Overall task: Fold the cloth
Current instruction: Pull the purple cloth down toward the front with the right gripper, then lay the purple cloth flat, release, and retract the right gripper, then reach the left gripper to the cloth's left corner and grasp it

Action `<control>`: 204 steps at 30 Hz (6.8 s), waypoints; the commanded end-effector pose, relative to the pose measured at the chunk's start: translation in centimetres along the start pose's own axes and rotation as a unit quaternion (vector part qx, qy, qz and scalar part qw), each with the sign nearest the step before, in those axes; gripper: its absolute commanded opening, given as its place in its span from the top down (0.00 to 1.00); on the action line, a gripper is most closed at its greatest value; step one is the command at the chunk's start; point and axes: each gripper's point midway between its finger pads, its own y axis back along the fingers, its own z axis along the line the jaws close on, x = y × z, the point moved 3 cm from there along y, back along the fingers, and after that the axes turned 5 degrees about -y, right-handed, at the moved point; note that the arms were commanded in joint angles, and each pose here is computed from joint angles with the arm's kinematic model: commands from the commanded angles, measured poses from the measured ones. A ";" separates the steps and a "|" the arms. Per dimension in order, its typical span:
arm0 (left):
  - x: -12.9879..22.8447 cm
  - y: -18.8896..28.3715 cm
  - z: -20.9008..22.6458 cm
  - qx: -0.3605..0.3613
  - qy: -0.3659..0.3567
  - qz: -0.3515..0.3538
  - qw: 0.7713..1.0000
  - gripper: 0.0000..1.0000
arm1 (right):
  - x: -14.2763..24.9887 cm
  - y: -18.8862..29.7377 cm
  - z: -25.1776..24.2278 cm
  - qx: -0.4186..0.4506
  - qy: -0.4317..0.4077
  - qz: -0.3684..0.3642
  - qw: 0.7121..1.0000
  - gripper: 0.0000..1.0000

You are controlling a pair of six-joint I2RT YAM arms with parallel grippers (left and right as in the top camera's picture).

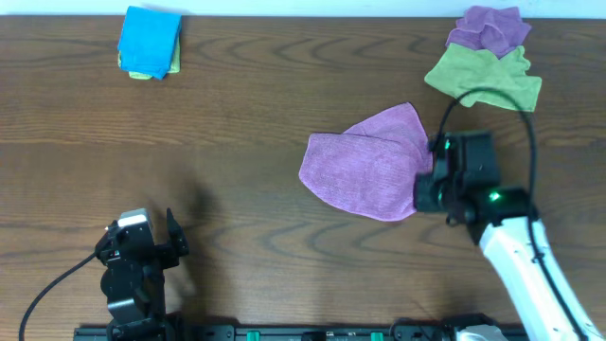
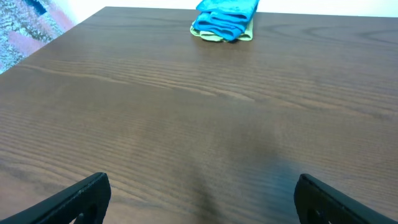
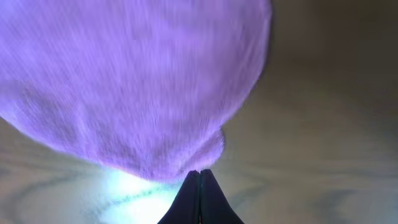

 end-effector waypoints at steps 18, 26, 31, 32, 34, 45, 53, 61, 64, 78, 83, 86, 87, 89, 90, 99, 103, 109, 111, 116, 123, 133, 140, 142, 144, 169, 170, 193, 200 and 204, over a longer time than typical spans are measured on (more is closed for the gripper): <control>0.8 -0.3 0.1 -0.004 -0.003 0.010 1.000 0.05 | 3.4 -8.1 -0.4 -0.022 -0.016 0.007 1.000 0.99; 0.8 -0.3 0.1 -0.004 -0.003 0.010 1.000 0.05 | 3.9 -9.6 -0.9 -0.006 -0.023 0.022 0.999 0.99; 0.8 -0.3 0.1 -0.004 -0.003 0.010 1.000 0.05 | 5.9 -9.0 -3.6 0.082 -0.098 0.067 0.990 0.99; 0.8 -0.3 0.1 -0.004 -0.003 0.009 1.000 0.05 | 6.3 -8.8 -4.1 0.097 -0.119 0.076 0.985 0.99; 0.8 -0.3 0.1 -0.004 -0.003 0.010 1.000 0.05 | 6.8 -8.4 -4.8 0.120 -0.149 0.087 0.978 0.99; 0.8 -0.3 0.1 -0.004 -0.003 0.010 1.000 0.05 | 6.5 -5.1 -7.2 0.225 -0.203 0.116 0.946 0.99; 0.8 -0.3 0.1 -0.004 -0.003 0.010 1.000 0.05 | 5.8 -4.2 -7.7 0.252 -0.217 0.107 0.937 0.99; 0.8 -0.3 0.1 -0.004 -0.003 0.010 1.000 0.05 | 2.4 -1.7 -6.9 0.248 -0.218 0.096 0.939 0.99; 0.8 -0.3 0.1 -0.004 -0.003 0.010 1.000 0.05 | 1.2 -0.7 -6.6 0.247 -0.219 0.089 0.940 0.99; 0.8 -0.3 0.1 -0.004 -0.003 0.010 1.000 0.05 | -6.1 4.7 -3.1 0.136 -0.134 0.007 0.982 0.99; 0.8 -0.3 0.1 -0.004 -0.003 0.010 1.000 0.05 | -6.3 11.2 -0.7 0.033 -0.068 -0.086 0.993 0.98; 0.8 -0.3 0.1 -0.004 -0.003 0.010 1.000 0.05 | -5.0 14.9 0.2 -0.012 -0.041 -0.131 0.990 0.99; 0.8 -0.3 0.1 -0.004 -0.003 0.010 1.000 0.05 | -4.4 15.8 0.6 -0.029 -0.035 -0.138 0.989 0.98; 0.8 -0.3 0.1 -0.004 -0.003 0.010 1.000 0.05 | -3.0 17.1 1.2 -0.058 -0.030 -0.142 0.988 0.99; 0.8 -0.3 0.1 -0.004 -0.003 0.009 1.000 0.05 | -2.1 17.6 1.4 -0.069 -0.026 -0.141 0.987 0.98; 0.8 -0.3 0.1 -0.004 -0.003 0.010 1.000 0.05 | 2.5 18.3 2.6 -0.110 0.031 -0.094 0.989 0.83; 0.8 -0.3 0.1 -0.004 -0.003 0.009 1.000 0.05 | 3.6 18.1 2.4 -0.106 0.047 -0.070 0.991 0.57; -0.7 0.2 -3.5 0.128 0.210 -0.004 0.969 0.05 | 4.1 18.0 2.2 -0.102 0.061 -0.060 0.991 0.37; 0.1 0.8 -5.5 0.190 0.317 0.047 0.928 0.05 | 4.0 18.0 2.2 -0.101 0.064 -0.063 0.991 0.37; -0.2 1.0 -5.9 0.201 0.398 0.065 0.893 0.05 | 3.6 17.9 1.4 -0.070 0.069 -0.072 0.993 0.34; -3.2 2.5 -8.0 0.312 0.344 0.018 0.885 0.02 | 2.7 18.0 1.4 -0.062 0.089 -0.096 0.989 0.32; -4.0 1.9 -11.3 0.369 0.275 0.032 0.887 0.05 | 1.2 18.3 0.9 -0.041 0.087 -0.129 0.987 0.33; -4.7 0.1 -14.9 0.388 0.200 0.070 0.897 0.05 | 1.6 18.2 0.7 -0.038 0.084 -0.120 0.988 0.34; -5.3 -0.6 -16.0 0.390 0.164 0.083 0.902 0.05 | 1.7 18.1 0.6 -0.038 0.084 -0.118 0.989 0.34; -6.2 -1.3 -17.3 0.401 0.129 0.093 0.902 0.06 | 1.8 18.1 0.6 -0.038 0.084 -0.116 0.989 0.35; -5.9 -8.1 -32.9 0.365 -0.176 0.168 0.898 0.85 | 3.8 19.5 -1.4 0.008 0.046 -0.132 0.990 0.67; -5.7 -8.3 -33.0 0.366 -0.176 0.168 0.898 0.93 | 4.0 19.5 -1.4 0.009 0.046 -0.129 0.991 0.69; -1.0 -10.3 -35.9 0.404 -0.173 0.193 0.877 0.94 | 4.8 19.3 -1.5 0.008 0.029 -0.110 0.993 0.95; -0.1 -10.6 -35.9 0.402 -0.176 0.200 0.876 0.94 | 4.8 19.3 -1.4 0.004 0.028 -0.109 0.994 0.59; 0.7 -10.9 -36.0 0.401 -0.179 0.207 0.874 0.94 | 4.8 19.3 -1.3 0.000 0.024 -0.108 0.994 0.58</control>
